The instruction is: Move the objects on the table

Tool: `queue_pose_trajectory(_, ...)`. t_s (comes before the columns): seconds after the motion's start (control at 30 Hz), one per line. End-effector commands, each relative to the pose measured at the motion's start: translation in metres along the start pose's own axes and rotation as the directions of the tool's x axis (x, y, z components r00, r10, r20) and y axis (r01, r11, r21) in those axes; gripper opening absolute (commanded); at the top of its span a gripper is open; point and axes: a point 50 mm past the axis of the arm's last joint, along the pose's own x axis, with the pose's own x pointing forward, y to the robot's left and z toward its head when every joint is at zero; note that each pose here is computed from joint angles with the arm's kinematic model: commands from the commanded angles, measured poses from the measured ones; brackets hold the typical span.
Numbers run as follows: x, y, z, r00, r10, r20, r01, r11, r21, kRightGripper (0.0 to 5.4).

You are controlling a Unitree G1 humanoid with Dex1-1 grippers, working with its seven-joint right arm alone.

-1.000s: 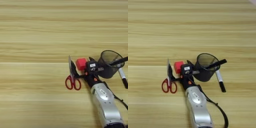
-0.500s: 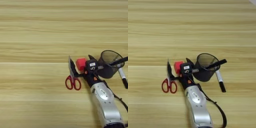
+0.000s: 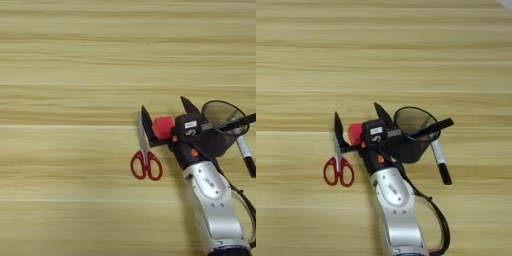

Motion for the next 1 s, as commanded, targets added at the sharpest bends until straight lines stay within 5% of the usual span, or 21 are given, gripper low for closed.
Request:
queue_pose_trajectory(0.03, 0.01, -0.01, 0.027, 0.988, -0.049, 0.144, 0.054, 0.998, -0.032, 5.37)
queue_pose_trajectory(0.67, -0.002, -0.026, 0.069, 0.949, -0.129, 0.288, 0.17, 0.978, -0.121, 5.37)
queue_pose_trajectory(1.0, -0.022, -0.05, 0.08, 0.956, -0.165, 0.244, 0.206, 0.967, -0.154, 5.37)
